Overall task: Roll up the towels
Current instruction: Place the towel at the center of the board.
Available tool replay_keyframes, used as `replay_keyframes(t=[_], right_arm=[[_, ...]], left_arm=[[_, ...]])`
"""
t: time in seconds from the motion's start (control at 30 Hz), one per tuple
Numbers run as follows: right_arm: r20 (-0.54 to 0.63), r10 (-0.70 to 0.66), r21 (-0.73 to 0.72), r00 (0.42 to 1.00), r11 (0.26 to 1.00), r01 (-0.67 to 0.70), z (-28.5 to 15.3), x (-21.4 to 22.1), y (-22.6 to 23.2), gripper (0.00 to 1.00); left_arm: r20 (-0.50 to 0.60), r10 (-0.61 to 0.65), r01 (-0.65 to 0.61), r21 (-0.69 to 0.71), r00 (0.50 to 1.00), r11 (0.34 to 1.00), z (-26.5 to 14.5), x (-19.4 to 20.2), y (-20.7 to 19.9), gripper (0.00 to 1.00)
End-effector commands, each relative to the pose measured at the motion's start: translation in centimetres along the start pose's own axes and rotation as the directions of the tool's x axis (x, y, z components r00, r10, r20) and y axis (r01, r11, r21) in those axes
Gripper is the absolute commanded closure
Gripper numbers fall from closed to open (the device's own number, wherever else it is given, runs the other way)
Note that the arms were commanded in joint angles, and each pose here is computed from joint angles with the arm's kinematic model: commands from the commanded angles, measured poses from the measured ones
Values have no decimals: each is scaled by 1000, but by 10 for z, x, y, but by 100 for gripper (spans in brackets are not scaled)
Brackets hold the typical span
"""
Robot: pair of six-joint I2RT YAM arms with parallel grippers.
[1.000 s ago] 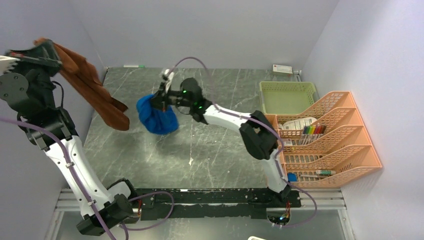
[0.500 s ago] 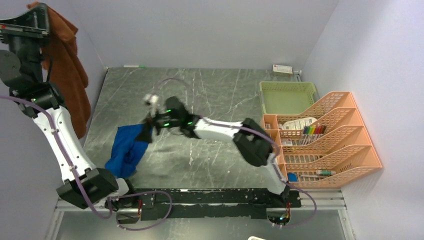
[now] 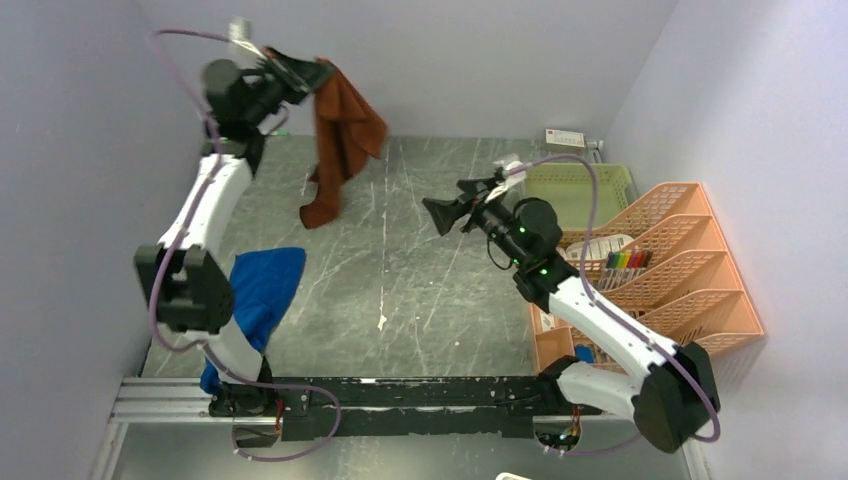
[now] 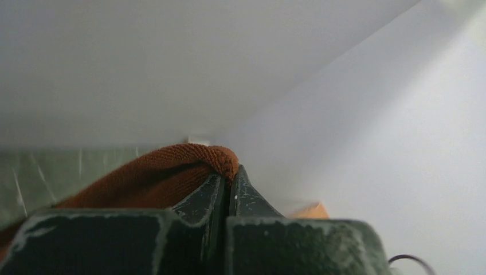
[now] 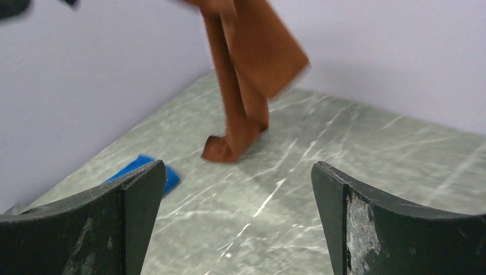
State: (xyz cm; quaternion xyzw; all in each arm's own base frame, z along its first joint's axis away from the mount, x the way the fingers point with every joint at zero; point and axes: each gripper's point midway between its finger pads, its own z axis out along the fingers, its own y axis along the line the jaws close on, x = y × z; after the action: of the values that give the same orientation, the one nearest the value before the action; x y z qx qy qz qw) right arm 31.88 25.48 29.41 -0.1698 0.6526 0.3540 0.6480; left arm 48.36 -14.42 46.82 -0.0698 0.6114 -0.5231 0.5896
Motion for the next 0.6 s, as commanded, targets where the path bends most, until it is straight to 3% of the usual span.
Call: replay_keyframes(t=[0.0, 0.03, 0.07, 0.1, 0.13, 0.2, 0.27, 0.33, 0.37, 0.5, 0.57], right_arm=[[7, -87, 230, 996, 970, 83, -24, -10, -43, 0], [1, -95, 240, 995, 966, 92, -25, -12, -45, 0], [-5, -101, 248, 995, 964, 99, -26, -13, -47, 0], [-17, -102, 257, 995, 961, 102, -25, -12, -49, 0], [-30, -98, 265, 995, 959, 103, -25, -9, -51, 0], [-54, -92, 268, 994, 958, 103, -22, 0, -54, 0], [-67, -76, 260, 995, 961, 91, -20, 9, -54, 0], [-70, -55, 244, 996, 967, 71, -16, 18, -53, 0], [-70, -45, 234, 997, 970, 60, -14, 21, -52, 0], [-91, -23, 198, 996, 979, 41, -3, 28, -48, 0], [-107, -19, 188, 994, 981, 39, 1, 29, -47, 0]], left_arm=[[-163, -43, 44, -1, 986, 999, 23, 73, 22, 93], [-172, -73, 67, -42, 982, 997, 19, 79, 30, 88], [-176, -94, 77, -99, 980, 992, 12, 84, 40, 73], [-179, -79, 50, -163, 981, 985, 3, 89, 49, 20], [-177, -83, 36, -255, 981, 966, -10, 92, 59, 1], [-165, 8, -91, -501, 986, 861, -50, 91, 89, 4], [-158, 76, -168, -720, 984, 673, -110, 87, 117, 4], [-96, 145, -155, -864, 985, 480, -173, 76, 133, 4], [-66, 145, -122, -899, 987, 421, -198, 79, 137, 4], [-135, 49, -144, -927, 990, 345, -259, 148, 178, 4], [-164, -23, -154, -961, 986, 229, -292, 177, 201, 4]])
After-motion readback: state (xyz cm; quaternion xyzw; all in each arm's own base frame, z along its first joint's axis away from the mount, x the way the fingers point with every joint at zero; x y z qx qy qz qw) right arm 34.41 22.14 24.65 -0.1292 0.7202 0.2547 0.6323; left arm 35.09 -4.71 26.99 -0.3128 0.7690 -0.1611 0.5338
